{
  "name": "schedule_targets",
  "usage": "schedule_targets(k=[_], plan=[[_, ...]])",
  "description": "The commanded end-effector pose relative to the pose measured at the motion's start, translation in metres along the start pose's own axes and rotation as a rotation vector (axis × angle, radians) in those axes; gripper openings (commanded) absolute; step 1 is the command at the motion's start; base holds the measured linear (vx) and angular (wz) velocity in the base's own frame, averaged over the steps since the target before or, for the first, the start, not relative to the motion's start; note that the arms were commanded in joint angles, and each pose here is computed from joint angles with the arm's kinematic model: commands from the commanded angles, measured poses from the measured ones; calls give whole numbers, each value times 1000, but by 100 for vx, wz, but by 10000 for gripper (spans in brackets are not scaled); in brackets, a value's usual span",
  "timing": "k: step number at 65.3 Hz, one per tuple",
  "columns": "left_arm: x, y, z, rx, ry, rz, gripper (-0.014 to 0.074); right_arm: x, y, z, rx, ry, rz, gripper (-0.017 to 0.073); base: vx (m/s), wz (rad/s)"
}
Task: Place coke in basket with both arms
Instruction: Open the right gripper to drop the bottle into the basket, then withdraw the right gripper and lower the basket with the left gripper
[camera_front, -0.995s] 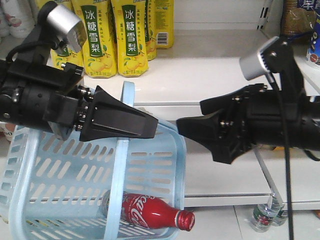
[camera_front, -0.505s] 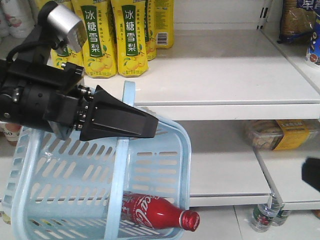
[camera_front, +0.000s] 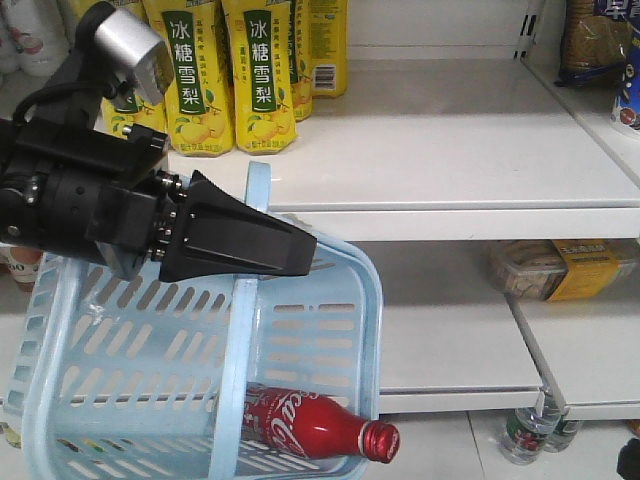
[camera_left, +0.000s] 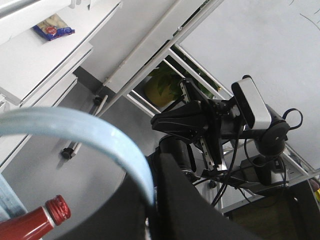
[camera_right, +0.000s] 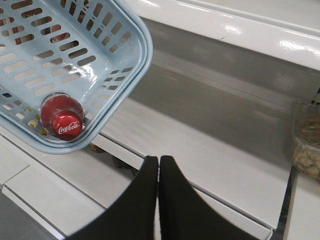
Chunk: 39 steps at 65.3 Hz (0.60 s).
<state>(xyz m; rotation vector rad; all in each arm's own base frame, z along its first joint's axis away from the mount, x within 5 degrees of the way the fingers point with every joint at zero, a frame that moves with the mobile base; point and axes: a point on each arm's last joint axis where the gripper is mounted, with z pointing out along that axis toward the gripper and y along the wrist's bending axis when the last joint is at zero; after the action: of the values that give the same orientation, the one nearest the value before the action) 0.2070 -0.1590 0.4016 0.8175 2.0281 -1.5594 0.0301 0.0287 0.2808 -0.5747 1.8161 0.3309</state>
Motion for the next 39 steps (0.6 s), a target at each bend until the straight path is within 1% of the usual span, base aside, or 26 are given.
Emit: schedule_targets(k=[1, 39], plan=[[-13, -28, -9, 96, -116, 62, -6, -14, -3, -2, 27, -87, 9, -5, 0, 0], [-13, -28, -9, 96, -116, 62, -6, -14, -3, -2, 26, -87, 13, -5, 0, 0]])
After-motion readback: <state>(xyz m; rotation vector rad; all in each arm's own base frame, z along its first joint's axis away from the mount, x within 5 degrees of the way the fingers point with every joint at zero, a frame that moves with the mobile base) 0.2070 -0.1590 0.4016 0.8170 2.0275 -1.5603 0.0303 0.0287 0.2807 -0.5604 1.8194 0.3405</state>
